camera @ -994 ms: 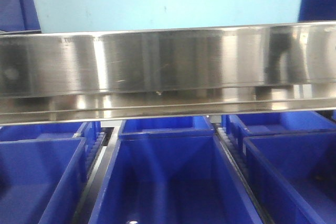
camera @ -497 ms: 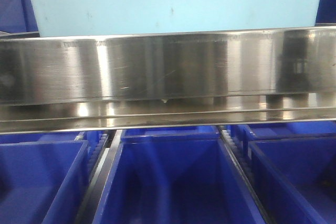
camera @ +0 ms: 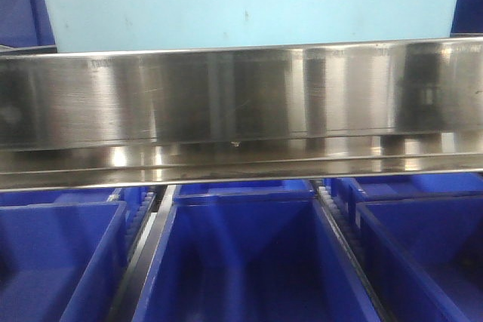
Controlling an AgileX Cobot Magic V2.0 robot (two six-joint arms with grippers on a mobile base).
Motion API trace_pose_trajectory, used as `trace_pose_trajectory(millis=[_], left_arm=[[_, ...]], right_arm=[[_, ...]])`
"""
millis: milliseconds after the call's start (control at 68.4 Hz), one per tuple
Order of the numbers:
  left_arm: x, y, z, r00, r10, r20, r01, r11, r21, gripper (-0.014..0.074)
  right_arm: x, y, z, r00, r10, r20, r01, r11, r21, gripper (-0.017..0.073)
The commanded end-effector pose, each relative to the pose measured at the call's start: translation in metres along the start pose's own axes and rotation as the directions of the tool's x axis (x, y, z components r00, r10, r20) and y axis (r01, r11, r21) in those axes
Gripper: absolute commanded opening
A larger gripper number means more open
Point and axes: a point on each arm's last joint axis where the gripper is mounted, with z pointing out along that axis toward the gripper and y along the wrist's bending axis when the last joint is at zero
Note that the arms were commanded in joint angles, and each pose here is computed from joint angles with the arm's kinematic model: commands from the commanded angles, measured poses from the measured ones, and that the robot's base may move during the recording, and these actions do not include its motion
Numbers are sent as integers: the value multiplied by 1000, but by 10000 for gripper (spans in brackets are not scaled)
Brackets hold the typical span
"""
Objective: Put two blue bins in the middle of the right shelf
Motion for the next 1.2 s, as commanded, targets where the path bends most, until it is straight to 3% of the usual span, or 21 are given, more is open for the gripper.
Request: trace_pose_trajectory(millis=[0, 555, 760, 979, 1183], left_arm=[[-14, -2, -10, 994, -30, 103, 28, 999, 21, -111], [-13, -2, -10, 996, -30, 88, 28, 999, 19, -111], [7, -7, -11, 988, -88, -129, 96, 994, 58, -111], [25, -7, -12, 944, -80, -320, 100, 994, 46, -111], [46, -13, 2, 879, -95, -466, 144, 987, 72, -111]], right_arm=[[-3, 0, -8, 999, -43, 32, 43, 999, 9, -151], [-5, 0, -8, 998, -43, 49, 43, 999, 7, -151], [-3, 0, -8, 999, -43, 33, 43, 999, 8, -151], [-1, -2, -6, 999, -52, 7, 51, 998, 26, -151], [0, -8, 7, 997, -76, -19, 77, 994, 76, -151]])
